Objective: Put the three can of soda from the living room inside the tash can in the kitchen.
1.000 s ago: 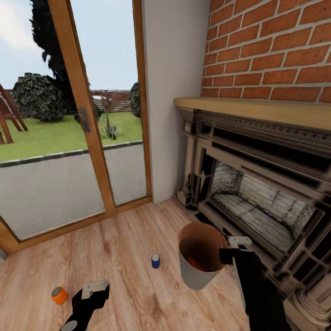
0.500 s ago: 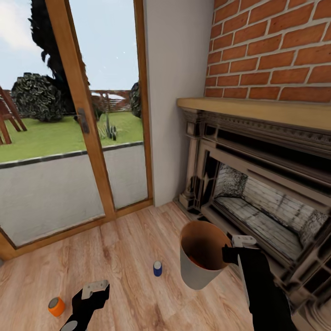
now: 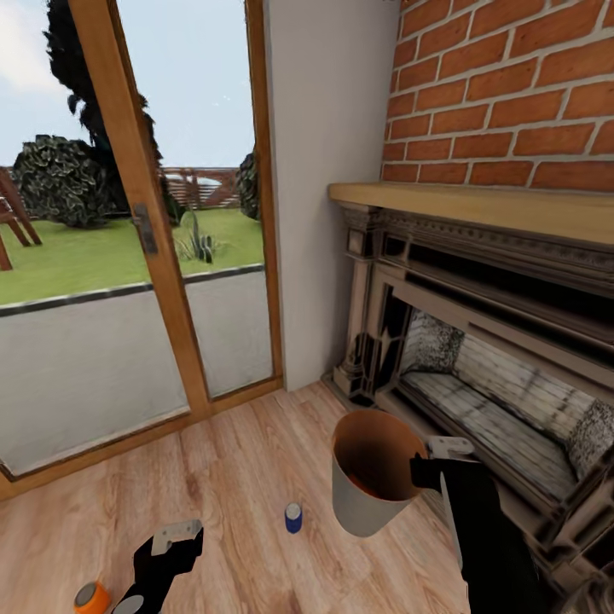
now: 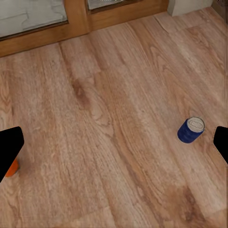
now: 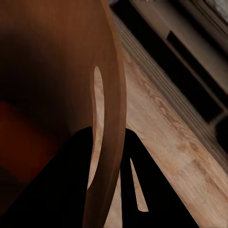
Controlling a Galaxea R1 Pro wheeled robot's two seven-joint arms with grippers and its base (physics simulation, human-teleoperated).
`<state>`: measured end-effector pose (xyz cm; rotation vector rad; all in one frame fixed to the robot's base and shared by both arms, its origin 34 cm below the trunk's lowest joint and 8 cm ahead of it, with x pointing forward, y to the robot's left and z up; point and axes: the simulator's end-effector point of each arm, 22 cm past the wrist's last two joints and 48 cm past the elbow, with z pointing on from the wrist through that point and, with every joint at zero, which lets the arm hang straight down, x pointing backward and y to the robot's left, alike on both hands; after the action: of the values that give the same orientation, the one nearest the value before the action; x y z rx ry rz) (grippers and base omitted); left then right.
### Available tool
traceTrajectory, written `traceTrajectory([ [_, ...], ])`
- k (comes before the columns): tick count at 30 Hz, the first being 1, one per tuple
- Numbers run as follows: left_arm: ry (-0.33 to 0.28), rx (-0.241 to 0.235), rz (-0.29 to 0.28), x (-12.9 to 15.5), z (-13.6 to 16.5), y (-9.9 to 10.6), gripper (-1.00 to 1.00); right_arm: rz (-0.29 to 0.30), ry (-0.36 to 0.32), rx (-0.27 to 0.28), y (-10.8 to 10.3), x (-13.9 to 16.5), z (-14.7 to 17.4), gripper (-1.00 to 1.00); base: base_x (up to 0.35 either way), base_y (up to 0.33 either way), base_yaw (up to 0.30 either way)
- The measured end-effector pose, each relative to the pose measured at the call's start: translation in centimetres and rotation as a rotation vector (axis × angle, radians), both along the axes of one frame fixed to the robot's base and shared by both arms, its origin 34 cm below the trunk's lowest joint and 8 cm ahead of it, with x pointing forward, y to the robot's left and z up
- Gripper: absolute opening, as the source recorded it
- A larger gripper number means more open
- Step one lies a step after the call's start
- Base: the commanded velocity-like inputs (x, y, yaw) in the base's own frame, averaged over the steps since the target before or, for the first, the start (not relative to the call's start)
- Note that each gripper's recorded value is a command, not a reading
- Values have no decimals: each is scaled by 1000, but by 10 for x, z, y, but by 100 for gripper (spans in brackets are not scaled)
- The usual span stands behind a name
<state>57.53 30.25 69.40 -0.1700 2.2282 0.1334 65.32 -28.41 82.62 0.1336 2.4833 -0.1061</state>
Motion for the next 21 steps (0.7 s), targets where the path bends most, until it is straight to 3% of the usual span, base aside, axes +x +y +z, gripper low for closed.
traceTrajectory([
  [5, -4, 0, -1, 1, 2, 0, 100, -2, -4, -24, -5, 0, 3, -100, 0, 0, -253],
  [17, -18, -1, -1, 3, 8, 0, 100, 0, -17, -13, -2, 1, 8, -100, 0, 0, -255],
  [21, -19, -1, -1, 4, 9, 0, 100, 0, -16, -26, -5, 0, 9, -100, 0, 0, -123],
])
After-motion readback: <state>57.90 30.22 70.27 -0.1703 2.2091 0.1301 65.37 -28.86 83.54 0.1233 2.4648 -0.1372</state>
